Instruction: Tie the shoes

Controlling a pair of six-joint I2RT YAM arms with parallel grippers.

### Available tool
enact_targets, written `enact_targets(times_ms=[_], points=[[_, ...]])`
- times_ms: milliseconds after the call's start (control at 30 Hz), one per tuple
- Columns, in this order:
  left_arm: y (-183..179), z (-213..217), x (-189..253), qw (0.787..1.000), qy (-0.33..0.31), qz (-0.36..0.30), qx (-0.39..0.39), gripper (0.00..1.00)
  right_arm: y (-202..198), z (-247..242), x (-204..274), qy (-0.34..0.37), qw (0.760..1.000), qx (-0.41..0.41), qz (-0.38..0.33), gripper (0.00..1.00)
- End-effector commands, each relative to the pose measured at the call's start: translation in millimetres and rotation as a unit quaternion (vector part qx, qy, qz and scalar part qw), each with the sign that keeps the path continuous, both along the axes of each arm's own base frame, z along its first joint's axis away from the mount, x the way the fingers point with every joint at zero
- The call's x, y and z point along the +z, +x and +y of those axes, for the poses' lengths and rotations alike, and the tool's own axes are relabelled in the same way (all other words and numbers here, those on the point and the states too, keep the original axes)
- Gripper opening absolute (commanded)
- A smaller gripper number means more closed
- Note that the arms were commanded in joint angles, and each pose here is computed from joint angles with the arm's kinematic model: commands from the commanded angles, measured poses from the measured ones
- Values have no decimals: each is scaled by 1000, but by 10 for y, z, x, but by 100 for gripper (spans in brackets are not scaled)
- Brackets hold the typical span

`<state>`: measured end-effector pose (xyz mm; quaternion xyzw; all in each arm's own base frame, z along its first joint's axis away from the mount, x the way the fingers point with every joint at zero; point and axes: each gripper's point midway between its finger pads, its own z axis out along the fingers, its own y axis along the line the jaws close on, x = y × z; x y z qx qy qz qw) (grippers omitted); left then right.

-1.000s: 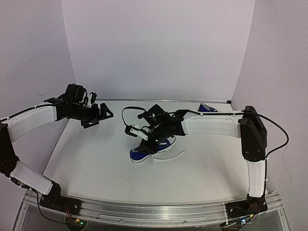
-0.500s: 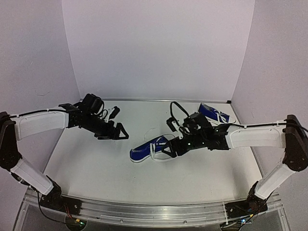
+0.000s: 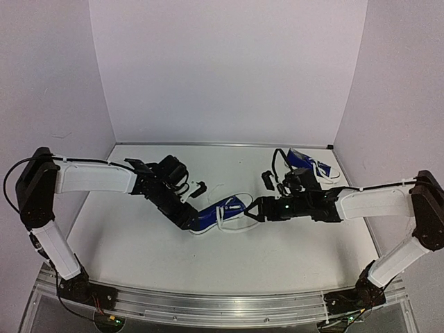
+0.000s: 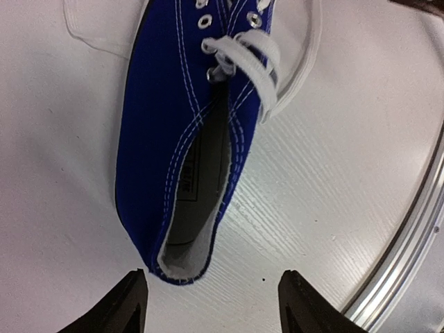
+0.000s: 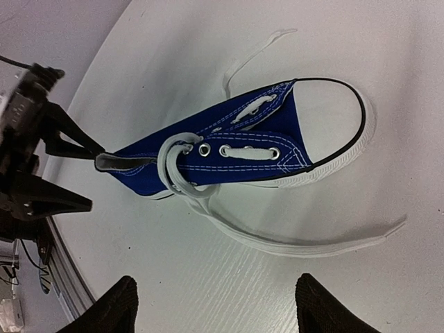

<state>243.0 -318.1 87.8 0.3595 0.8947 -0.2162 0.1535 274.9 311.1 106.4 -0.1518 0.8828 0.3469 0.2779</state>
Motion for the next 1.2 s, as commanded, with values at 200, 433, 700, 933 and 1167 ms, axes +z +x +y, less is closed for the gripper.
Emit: enact_targets(times_ms=[200, 433, 700, 933, 1167], points=[[174, -232, -138, 998, 16, -45, -36, 26, -1, -30, 195, 47, 999, 1, -9, 74], [221, -297, 41, 998, -1, -64, -27, 23, -17, -33, 133, 48, 999, 3, -4, 75], [273, -330, 73, 997, -2, -77, -25, 49, -29, -40, 114, 49, 999, 4, -1, 75], [95, -485, 161, 994, -30, -72, -73, 64, -44, -48, 107, 50, 999, 4, 1, 75], [-14, -478, 130, 993, -27, -53, -100, 81, -50, -61, 103, 50, 999, 4, 2, 76]])
